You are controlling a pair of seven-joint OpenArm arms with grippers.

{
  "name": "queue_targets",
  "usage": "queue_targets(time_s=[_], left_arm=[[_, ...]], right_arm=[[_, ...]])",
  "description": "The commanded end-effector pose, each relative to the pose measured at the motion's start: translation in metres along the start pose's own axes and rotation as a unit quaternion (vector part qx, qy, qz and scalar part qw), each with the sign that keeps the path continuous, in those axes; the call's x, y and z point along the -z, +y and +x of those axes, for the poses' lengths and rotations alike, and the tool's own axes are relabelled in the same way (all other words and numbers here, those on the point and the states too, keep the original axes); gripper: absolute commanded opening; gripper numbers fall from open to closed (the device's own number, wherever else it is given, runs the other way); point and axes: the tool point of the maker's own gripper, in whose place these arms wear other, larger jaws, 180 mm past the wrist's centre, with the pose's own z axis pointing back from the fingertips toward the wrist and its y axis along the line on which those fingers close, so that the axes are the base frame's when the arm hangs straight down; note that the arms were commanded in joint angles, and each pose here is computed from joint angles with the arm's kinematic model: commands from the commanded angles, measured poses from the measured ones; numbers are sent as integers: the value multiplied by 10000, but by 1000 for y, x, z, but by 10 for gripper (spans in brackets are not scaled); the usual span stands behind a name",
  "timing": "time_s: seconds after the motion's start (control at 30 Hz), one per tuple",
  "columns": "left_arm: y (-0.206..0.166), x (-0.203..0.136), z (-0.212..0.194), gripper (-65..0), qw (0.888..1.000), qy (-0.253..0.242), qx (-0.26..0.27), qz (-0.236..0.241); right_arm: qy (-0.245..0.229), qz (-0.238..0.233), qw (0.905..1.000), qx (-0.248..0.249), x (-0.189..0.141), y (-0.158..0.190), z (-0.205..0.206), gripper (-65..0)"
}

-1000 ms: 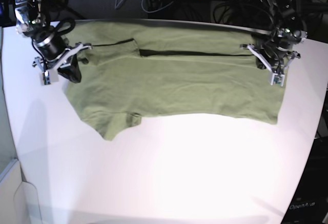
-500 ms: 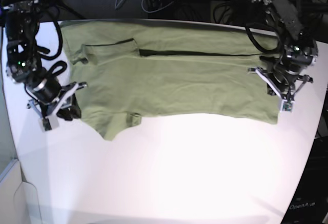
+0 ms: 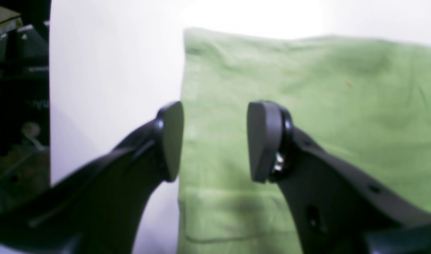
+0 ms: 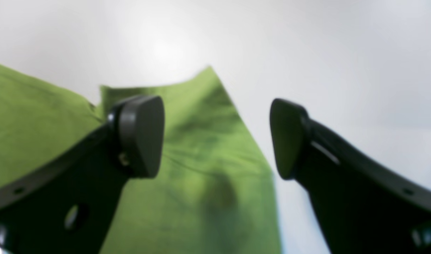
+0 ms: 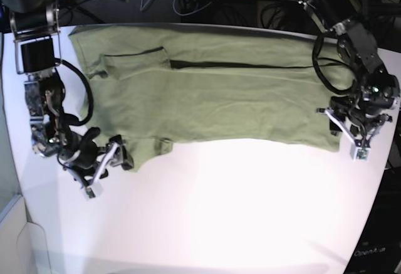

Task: Fold the T-shirt properly
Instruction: 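Release and move both grippers to the shirt's opposite edge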

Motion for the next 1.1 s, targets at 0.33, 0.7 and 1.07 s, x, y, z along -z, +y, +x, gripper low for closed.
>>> queue_targets(time_s=[0.33,0.7,1.07], left_arm=[[20,12,10,-364,9996,-279,0,12],[19,12,11,-364,9996,-287,-11,11],[24,11,14,-363,9995,-311,-20,73]], right_arm=[[-33,100,9999,-22,37,-5,2,-189],[-140,53,9998,162,45,-10,2,-315],[-52,116,9997,225,48,-3,-11,-641]])
